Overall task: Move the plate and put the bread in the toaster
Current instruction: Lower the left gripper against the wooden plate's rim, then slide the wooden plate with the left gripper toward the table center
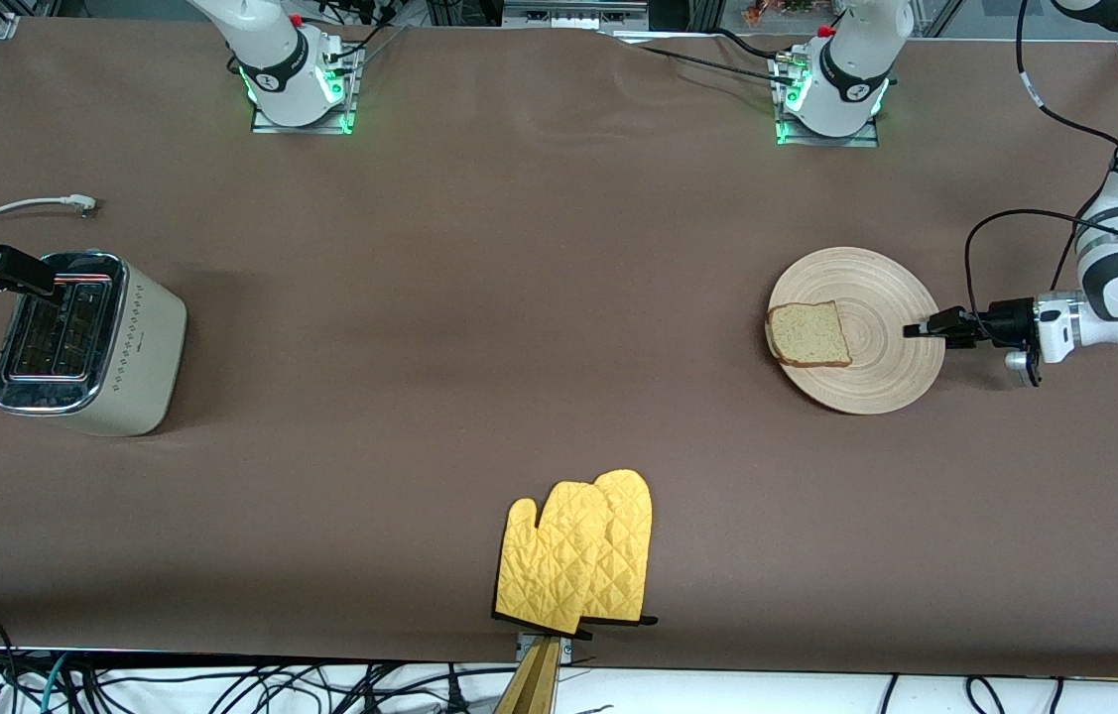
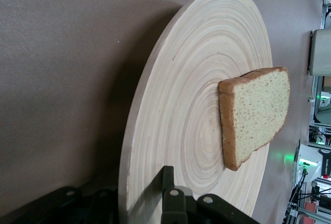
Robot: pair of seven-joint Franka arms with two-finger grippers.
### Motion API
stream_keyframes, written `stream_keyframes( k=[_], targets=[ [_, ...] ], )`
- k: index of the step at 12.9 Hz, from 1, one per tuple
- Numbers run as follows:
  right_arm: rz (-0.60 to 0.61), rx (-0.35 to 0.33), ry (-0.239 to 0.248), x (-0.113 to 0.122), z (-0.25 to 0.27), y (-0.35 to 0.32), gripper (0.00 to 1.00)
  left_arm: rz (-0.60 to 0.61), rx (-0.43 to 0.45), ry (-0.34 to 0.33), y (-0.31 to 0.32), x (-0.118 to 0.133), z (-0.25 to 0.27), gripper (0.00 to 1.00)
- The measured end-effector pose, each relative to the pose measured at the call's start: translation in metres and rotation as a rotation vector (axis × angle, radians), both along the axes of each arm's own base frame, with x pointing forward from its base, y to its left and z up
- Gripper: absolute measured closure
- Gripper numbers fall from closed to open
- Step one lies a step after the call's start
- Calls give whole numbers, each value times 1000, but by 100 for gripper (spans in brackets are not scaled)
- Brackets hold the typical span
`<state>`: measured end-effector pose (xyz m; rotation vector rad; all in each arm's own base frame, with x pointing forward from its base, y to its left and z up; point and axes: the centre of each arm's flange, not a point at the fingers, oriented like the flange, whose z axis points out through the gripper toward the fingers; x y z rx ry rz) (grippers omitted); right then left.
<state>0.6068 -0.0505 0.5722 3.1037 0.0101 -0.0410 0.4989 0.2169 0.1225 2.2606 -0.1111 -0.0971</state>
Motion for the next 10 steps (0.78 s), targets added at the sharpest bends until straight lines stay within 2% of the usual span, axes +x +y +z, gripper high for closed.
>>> stream_keyframes(
  k=[6, 10],
  targets=[
    [-2, 0, 0, 0, 0, -1, 0, -1, 2, -2, -1, 0, 0, 84],
    [-2, 0, 0, 0, 0, -1, 0, -50, -13, -24, -30, 13, -1, 84]
  ],
)
